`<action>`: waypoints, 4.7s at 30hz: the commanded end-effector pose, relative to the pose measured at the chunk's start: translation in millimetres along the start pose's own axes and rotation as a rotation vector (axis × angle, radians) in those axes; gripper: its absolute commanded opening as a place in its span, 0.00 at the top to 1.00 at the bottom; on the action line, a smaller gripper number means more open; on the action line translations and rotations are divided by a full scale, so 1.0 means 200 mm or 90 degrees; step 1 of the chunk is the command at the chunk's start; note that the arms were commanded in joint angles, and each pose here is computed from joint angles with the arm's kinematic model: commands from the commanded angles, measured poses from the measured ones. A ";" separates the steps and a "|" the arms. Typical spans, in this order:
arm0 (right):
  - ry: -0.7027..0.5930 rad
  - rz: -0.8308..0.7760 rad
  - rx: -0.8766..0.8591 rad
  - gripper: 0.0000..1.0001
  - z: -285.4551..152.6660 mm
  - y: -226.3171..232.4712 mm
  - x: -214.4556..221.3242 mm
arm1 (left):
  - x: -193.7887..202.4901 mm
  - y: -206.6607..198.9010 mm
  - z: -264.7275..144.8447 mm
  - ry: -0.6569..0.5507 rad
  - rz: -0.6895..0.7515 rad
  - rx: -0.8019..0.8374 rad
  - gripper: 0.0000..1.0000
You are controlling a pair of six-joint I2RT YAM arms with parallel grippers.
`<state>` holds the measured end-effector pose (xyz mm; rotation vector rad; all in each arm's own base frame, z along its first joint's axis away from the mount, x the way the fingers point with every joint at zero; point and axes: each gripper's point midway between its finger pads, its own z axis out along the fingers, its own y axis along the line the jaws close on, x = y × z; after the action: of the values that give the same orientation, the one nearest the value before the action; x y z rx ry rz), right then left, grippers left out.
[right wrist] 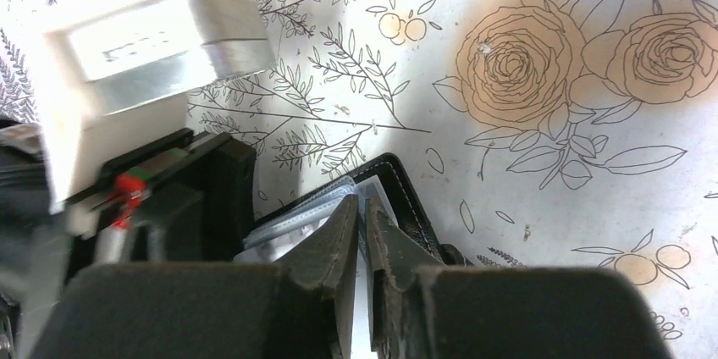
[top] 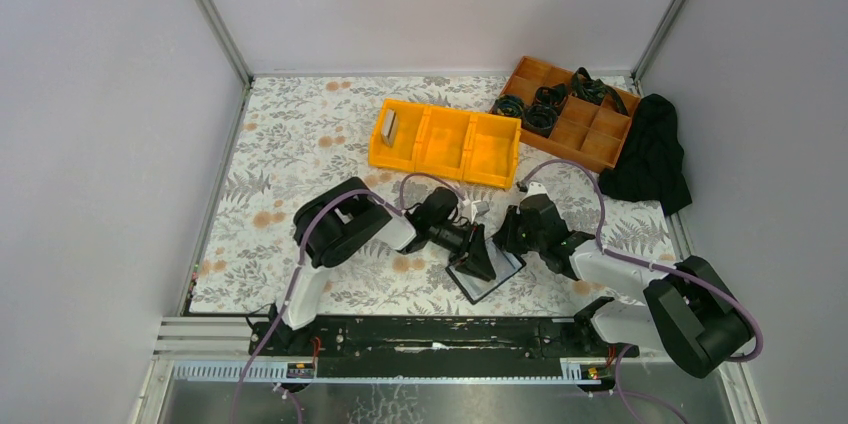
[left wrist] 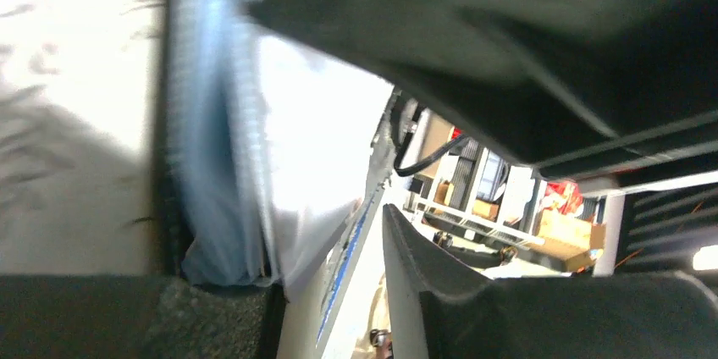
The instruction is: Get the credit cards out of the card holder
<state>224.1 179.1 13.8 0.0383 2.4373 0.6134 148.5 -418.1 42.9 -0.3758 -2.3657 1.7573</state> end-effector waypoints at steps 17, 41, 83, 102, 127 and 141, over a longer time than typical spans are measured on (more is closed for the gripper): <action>0.073 -0.017 0.011 0.86 -0.10 -0.01 0.12 | -0.35 0.26 -0.21 -0.177 -0.079 -0.086 0.63; 0.080 -0.023 0.023 0.86 -0.05 -0.02 0.12 | -0.43 0.08 -0.29 -0.238 -0.063 -0.044 0.68; 0.081 -0.012 0.033 0.86 -0.01 -0.03 0.12 | -0.17 0.08 -0.27 -0.163 -0.025 -0.104 0.52; 0.085 -0.007 0.022 0.86 -0.01 -0.03 0.14 | -0.26 0.01 -0.27 -0.192 -0.012 -0.088 0.79; 0.035 -0.029 -0.023 0.54 -0.11 0.12 -0.04 | -0.35 0.22 -0.32 -0.237 -0.048 -0.136 1.00; 0.092 -0.016 0.007 0.96 -0.01 0.00 0.13 | -0.31 0.28 -0.33 -0.230 -0.061 -0.155 0.78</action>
<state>212.6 184.1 14.2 -0.0154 2.5279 0.6140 231.6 -367.9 23.7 0.0193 -2.7428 1.6669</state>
